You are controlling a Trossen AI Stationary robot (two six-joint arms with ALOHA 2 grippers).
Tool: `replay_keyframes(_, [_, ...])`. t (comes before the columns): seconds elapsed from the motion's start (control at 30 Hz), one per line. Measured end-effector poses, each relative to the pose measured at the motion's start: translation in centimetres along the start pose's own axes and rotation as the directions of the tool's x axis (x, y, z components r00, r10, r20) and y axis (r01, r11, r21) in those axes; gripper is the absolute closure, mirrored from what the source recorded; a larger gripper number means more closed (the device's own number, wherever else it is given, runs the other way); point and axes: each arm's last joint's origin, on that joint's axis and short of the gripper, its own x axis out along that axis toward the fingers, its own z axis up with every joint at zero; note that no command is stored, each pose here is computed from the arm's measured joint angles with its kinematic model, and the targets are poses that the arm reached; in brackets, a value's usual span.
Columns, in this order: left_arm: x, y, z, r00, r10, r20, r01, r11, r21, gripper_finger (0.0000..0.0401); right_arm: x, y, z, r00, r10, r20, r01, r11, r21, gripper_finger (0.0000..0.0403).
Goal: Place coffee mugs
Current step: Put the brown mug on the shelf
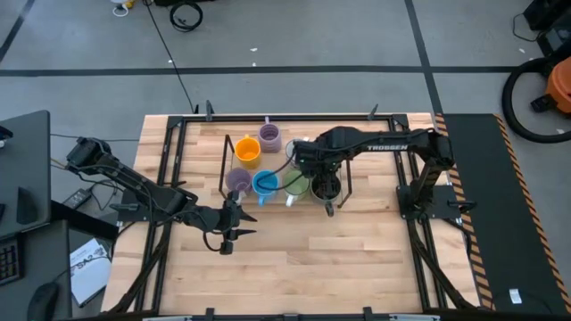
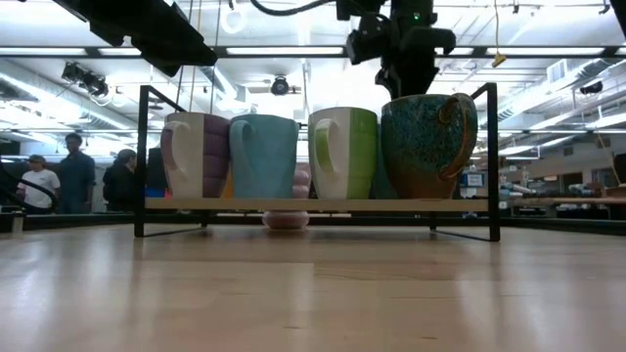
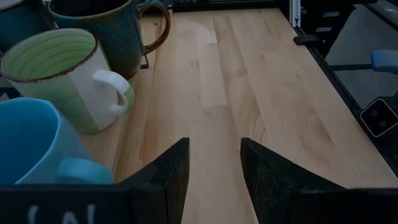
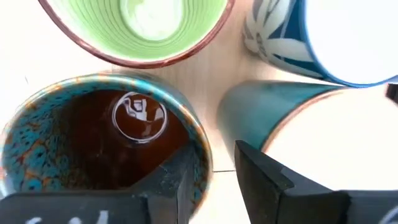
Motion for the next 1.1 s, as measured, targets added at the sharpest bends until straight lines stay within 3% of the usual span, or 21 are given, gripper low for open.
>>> replay_keyframes(0.47, [0.0,0.0,0.0,1.0,0.0,0.0,0.0,1.0,-0.001,0.025,-0.8,0.0,0.1,1.0,-0.005,0.005,0.005,1.0,-0.004,0.0282])
replay_keyframes(0.93, [0.0,0.0,0.0,1.0,0.0,0.0,0.0,1.0,-0.001,0.0251,-1.2,2.0,0.2,1.0,-0.028,0.011,0.029,0.999,-0.038,0.0282])
replay_keyframes(1.1, [0.0,0.0,0.0,1.0,0.0,0.0,0.0,1.0,-0.002,0.025,-2.7,2.9,0.5,0.999,-0.026,0.048,0.027,0.999,-0.026,0.0282])
